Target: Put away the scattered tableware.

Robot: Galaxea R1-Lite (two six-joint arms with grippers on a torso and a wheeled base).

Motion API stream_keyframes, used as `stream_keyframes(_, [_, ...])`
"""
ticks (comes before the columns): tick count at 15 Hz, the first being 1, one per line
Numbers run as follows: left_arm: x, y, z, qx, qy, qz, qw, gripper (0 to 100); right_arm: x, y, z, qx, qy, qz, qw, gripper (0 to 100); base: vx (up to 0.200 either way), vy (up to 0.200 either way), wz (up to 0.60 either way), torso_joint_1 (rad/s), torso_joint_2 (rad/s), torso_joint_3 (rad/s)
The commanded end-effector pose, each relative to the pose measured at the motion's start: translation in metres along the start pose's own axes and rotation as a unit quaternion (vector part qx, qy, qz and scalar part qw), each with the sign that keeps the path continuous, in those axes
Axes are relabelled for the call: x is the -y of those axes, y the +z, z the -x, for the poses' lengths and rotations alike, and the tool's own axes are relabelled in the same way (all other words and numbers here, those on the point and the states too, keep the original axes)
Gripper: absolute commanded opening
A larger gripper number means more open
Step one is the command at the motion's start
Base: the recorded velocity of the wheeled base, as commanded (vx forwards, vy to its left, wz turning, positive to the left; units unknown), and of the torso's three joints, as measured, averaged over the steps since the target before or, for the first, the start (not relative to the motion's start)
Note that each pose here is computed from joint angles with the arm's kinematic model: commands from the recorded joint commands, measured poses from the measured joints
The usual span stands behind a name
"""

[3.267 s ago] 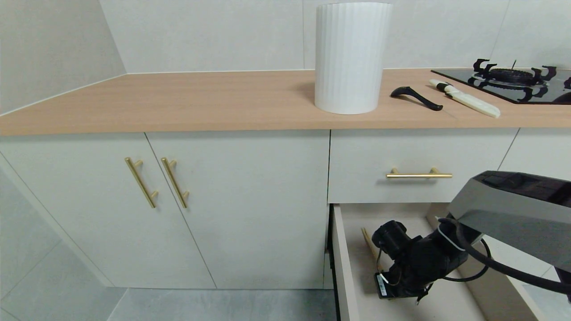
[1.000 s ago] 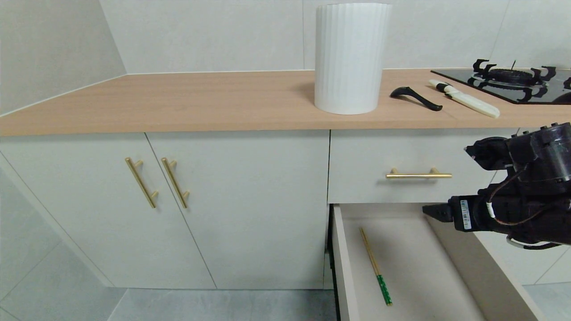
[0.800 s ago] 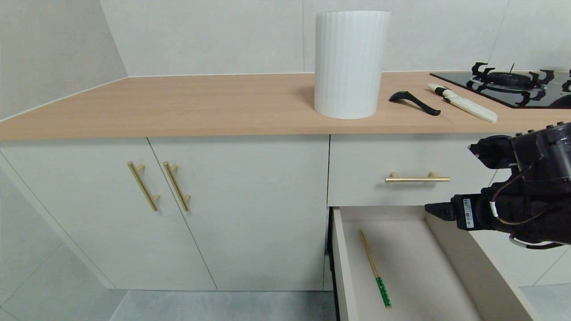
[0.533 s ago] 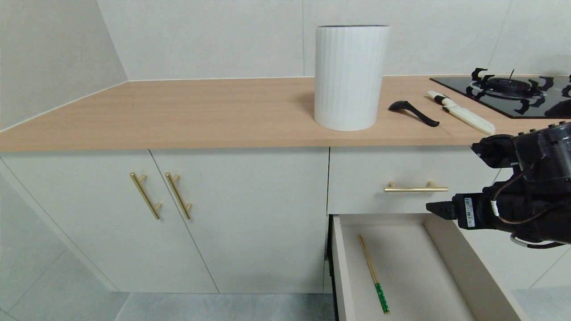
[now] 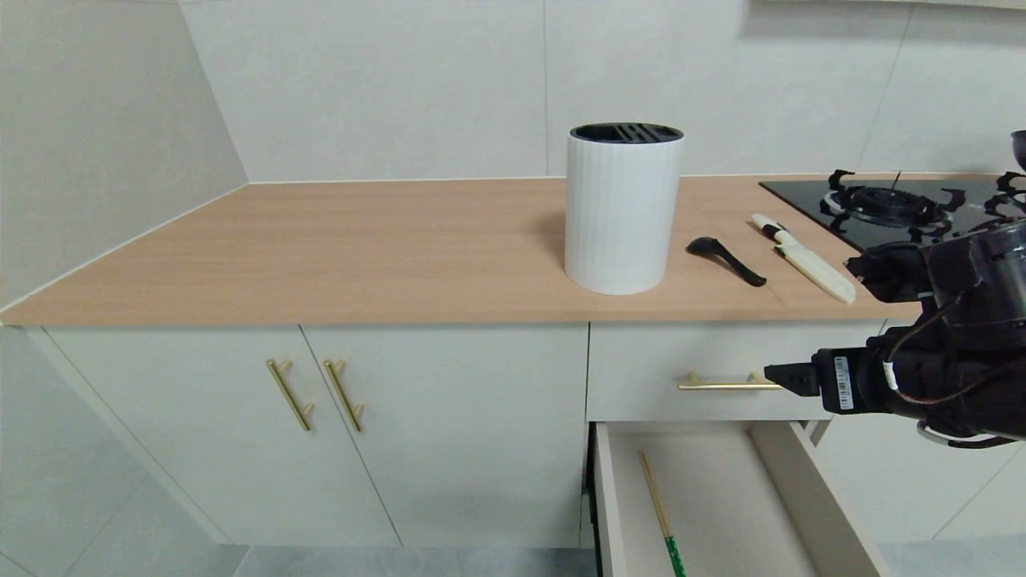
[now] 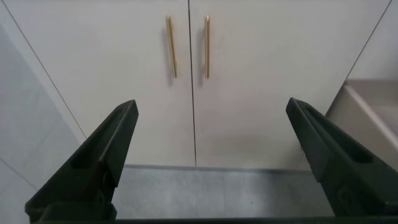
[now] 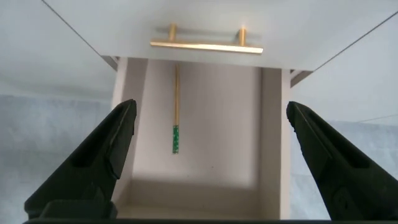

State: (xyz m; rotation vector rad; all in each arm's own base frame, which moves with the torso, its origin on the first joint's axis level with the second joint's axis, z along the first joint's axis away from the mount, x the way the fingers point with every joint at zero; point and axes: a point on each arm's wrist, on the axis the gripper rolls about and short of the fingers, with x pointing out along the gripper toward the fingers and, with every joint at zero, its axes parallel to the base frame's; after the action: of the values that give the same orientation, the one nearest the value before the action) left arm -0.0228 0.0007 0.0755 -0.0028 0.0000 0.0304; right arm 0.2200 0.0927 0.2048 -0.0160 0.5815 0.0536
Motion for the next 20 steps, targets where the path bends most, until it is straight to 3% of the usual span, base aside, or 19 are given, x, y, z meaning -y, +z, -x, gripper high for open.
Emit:
stream_keyframes(1, [0.0, 0.0, 0.0, 0.0, 0.0, 0.0, 1.0, 100, 0.0, -0.001, -0.001, -0.002, 0.0, 0.001, 1.0, 100, 0.0, 0.0, 0.0, 0.193, -0.47, -0.29])
stream_keyframes(10, [0.0, 0.0, 0.0, 0.0, 0.0, 0.0, 1.0, 100, 0.001, 0.006, -0.005, 0.011, -0.004, -0.001, 1.0, 100, 0.0, 0.0, 0.0, 0.171, -0.39, -0.226])
stream_keyframes(15, [0.0, 0.0, 0.0, 0.0, 0.0, 0.0, 1.0, 100, 0.018, 0.047, -0.081, 0.114, -0.013, 0.059, 0.992, 100, 0.0, 0.0, 0.0, 0.005, -0.01, -0.007])
stream_keyframes(17, [0.0, 0.0, 0.0, 0.0, 0.0, 0.0, 1.0, 100, 0.018, 0.054, -0.106, 0.122, 0.012, 0.075, 0.99, 100, 0.0, 0.0, 0.0, 0.0, 0.0, 0.0])
stream_keyframes(20, [0.0, 0.0, 0.0, -0.001, 0.0, 0.0, 1.0, 100, 0.023, 0.045, -0.147, 0.098, 0.067, 0.091, 0.989, 100, 0.0, 0.0, 0.0, 0.0, 0.0, 0.0])
